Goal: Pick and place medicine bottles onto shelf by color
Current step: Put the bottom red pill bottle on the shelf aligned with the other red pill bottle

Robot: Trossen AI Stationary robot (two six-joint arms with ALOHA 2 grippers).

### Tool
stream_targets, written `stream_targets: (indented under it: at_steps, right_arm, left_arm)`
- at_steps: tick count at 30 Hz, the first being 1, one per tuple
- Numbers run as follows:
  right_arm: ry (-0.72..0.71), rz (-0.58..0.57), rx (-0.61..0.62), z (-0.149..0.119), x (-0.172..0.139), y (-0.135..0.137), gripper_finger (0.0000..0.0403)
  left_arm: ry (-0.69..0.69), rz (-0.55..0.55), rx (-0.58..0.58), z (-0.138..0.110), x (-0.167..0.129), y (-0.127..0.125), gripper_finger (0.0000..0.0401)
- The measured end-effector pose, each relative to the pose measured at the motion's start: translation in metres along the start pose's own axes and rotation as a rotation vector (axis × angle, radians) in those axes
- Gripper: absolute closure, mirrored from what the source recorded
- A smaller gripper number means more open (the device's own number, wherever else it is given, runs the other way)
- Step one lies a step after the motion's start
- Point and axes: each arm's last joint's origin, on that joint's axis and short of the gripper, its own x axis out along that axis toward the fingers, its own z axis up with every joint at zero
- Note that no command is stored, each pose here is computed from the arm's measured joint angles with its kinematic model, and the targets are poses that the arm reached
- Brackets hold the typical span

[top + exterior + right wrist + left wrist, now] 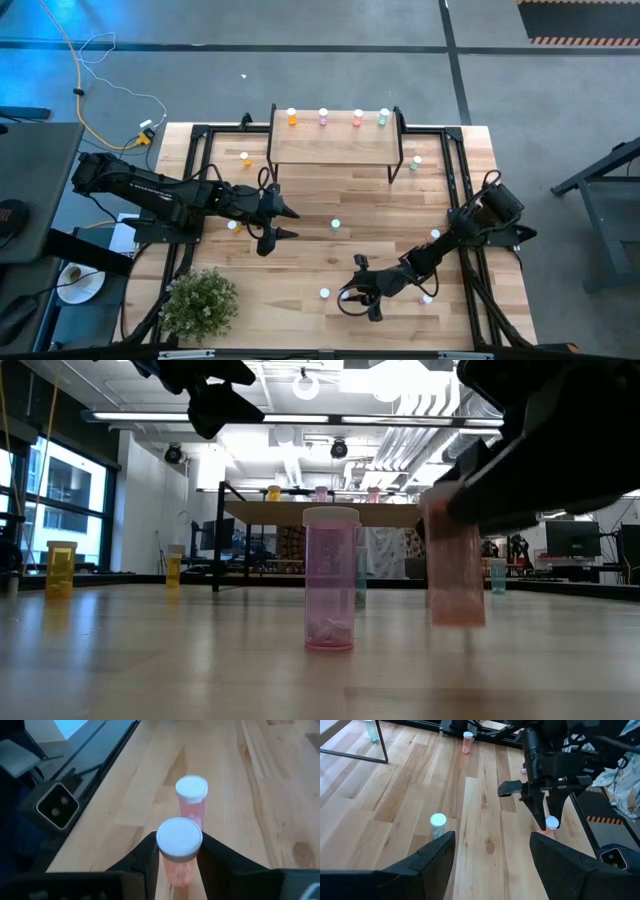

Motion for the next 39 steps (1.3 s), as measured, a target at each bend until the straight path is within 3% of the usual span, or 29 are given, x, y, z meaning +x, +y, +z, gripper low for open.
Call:
stream_targets:
  at_steps: [12, 24, 30, 39]
  right_arm:
    - [-0.065, -0.004, -0.03, 0.025, -0.018, 0.002, 0.0304]
    - [-0.167, -0.156, -0.137, 0.072, -0.068, -0.006, 0.0304]
    - [-0.231, -0.224, -0.142, 0.101, -0.103, -0.028, 0.0304]
    - [-0.307, -0.41, -0.108, 0.131, -0.162, -0.083, 0.0304]
  left_arm:
    - [0.0, 0.0, 0.001, 0.0, 0.0, 0.0, 0.0156]
    - [0.002, -0.007, 0.058, 0.0, 0.0, 0.0, 0.0156]
    - [-0.049, -0.021, 0.087, 0.006, -0.007, -0.001, 0.0156]
    - [-0.106, 0.014, 0.158, 0.012, -0.02, 0.001, 0.0156]
